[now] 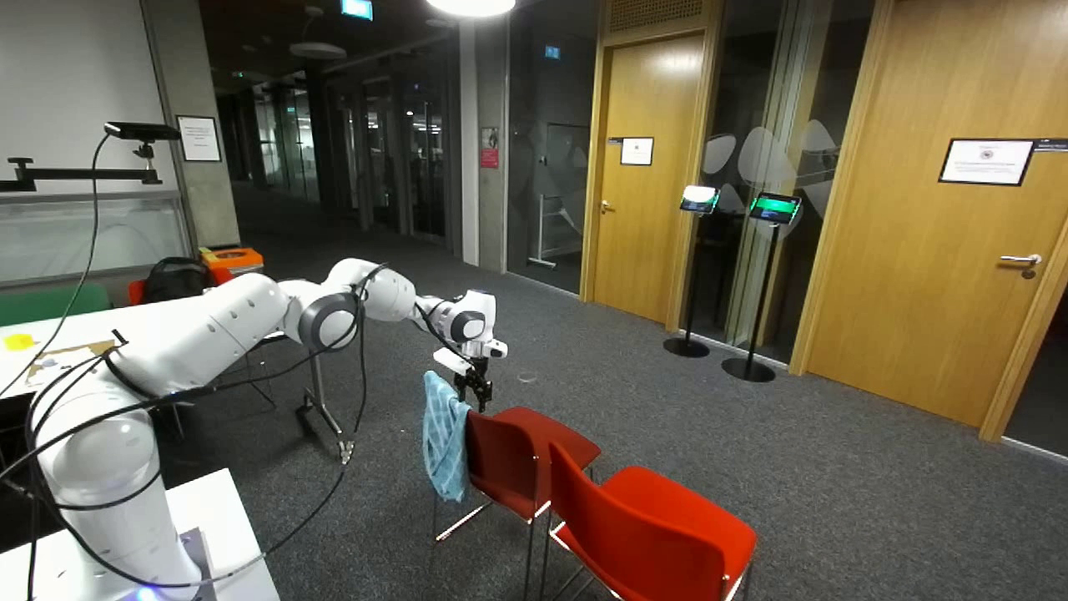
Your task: Move the cloth
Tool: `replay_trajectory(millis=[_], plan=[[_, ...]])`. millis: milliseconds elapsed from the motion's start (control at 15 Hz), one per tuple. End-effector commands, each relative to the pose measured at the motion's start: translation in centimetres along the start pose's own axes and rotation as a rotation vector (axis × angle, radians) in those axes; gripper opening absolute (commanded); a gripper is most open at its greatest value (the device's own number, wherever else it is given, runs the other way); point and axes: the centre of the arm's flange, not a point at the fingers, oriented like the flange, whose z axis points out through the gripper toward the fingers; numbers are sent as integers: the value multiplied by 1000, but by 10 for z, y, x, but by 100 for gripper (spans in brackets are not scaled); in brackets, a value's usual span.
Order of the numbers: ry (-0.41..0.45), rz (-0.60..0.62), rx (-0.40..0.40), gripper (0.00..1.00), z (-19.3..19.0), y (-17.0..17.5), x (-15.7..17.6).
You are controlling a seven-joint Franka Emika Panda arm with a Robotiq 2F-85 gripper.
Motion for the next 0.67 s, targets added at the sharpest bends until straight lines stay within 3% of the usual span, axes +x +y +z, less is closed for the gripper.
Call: replay_trajectory(millis=[0, 533, 600], plan=[[-15, -20, 22, 62, -7, 5, 13], [-5, -15, 27, 1, -11, 10, 12], [-5, -14, 29, 0, -12, 10, 12]])
